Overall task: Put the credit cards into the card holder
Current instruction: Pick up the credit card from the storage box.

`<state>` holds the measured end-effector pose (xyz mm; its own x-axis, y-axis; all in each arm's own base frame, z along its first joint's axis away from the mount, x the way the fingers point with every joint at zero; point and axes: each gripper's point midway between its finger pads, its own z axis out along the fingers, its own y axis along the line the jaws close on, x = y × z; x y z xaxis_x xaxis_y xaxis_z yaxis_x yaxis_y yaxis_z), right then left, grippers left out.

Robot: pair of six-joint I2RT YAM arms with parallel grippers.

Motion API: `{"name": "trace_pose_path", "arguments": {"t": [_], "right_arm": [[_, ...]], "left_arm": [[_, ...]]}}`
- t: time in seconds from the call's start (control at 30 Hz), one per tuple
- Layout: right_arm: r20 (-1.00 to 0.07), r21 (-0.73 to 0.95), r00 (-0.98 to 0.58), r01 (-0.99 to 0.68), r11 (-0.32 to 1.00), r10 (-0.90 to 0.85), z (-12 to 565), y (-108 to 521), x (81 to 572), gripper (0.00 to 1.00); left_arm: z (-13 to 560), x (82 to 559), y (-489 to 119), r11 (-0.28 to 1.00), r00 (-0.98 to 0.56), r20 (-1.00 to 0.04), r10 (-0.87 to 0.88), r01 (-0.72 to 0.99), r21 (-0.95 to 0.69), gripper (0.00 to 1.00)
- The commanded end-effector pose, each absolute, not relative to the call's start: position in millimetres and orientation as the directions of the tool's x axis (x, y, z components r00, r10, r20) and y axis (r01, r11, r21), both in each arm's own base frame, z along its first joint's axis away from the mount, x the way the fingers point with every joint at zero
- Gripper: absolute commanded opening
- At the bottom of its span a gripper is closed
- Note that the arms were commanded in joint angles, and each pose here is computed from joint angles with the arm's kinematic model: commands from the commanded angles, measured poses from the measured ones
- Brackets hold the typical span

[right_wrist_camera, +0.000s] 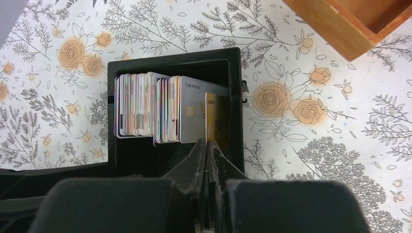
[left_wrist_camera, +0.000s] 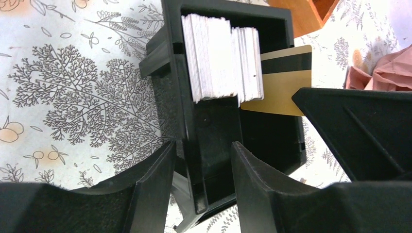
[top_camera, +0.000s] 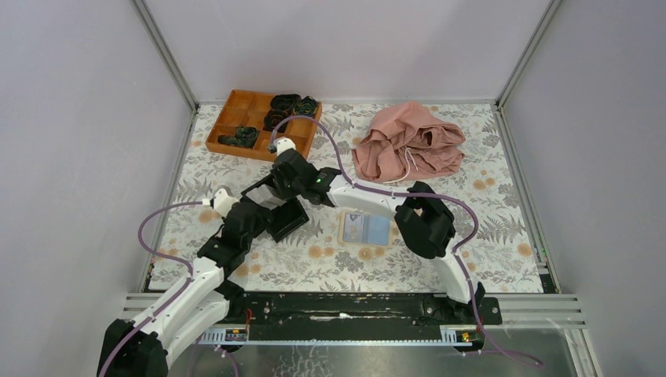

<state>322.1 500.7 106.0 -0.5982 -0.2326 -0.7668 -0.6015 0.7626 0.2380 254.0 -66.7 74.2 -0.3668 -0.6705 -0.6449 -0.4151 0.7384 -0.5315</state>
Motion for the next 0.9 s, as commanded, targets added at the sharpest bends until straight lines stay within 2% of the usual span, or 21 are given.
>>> {"name": "trace_pose_path", "arguments": {"t": [0.0, 0.5, 0.87], "right_arm": [[-0.869, 0.226, -0.475, -0.631, 0.742, -0.139, 179.7, 504.5, 331.0, 0.01], [-0.898, 0.211, -0.424, -0.650, 0.730, -0.118, 233.1, 467.6, 311.1, 0.00], [-0.837, 0.291, -0.533, -0.627, 0.722, -0.126, 226.1, 387.2, 250.8, 0.00]], "left_arm": [[94.5, 263.4, -67.5, 0.747, -0.347, -0.665, -0.661, -0.388, -0.540, 0.54], [147.3, 280.1, -81.5, 0.782, -0.327, -0.711, -0.623, -0.256, -0.568, 0.55], [176.0, 276.6, -129.0, 0.747, -0.372, -0.710, -0.598, 0.064, -0.662, 0.57]]}}
